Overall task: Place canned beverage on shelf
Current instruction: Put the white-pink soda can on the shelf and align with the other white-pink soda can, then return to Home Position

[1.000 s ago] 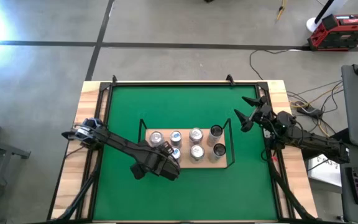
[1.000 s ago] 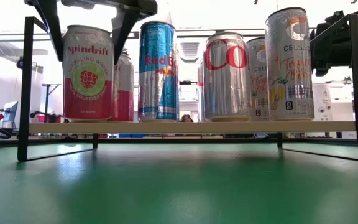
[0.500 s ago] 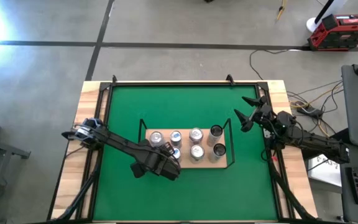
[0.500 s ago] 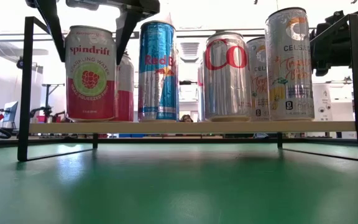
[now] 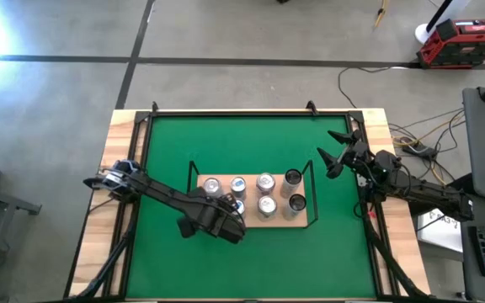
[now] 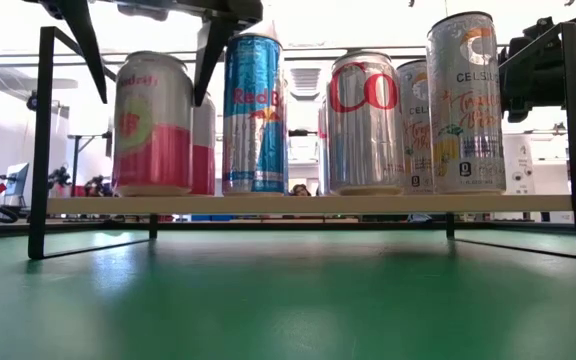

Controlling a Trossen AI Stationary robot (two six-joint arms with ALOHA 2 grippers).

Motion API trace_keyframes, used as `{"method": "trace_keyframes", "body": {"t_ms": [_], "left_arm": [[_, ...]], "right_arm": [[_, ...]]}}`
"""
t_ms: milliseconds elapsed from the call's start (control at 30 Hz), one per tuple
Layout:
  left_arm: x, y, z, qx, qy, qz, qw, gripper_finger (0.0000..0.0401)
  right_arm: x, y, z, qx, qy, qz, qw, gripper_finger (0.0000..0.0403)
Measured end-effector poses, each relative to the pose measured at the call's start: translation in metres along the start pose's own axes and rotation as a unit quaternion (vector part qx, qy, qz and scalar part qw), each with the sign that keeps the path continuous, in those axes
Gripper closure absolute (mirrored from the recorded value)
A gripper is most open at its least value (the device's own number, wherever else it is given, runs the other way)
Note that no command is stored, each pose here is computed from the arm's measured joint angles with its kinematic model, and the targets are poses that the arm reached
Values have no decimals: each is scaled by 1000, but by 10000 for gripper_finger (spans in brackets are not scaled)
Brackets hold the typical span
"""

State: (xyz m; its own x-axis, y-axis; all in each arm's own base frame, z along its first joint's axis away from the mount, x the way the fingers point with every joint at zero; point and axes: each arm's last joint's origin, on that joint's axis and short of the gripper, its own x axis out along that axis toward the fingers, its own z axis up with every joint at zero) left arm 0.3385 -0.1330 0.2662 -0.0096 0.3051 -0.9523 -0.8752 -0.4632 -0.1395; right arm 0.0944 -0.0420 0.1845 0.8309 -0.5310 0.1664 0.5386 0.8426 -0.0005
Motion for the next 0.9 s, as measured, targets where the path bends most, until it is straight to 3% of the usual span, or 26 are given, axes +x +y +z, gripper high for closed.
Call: {"method": "trace_keyframes", "body": {"t_ms": [200,900], "left_arm": [[0,1,1,13,-6,0,1000,6],[-29,-5,6,23,24,-25,999,3]], "right_arm": [[0,0,0,0,0,0,1000,35],[0,0,0,0,0,0,1000,35]]}}
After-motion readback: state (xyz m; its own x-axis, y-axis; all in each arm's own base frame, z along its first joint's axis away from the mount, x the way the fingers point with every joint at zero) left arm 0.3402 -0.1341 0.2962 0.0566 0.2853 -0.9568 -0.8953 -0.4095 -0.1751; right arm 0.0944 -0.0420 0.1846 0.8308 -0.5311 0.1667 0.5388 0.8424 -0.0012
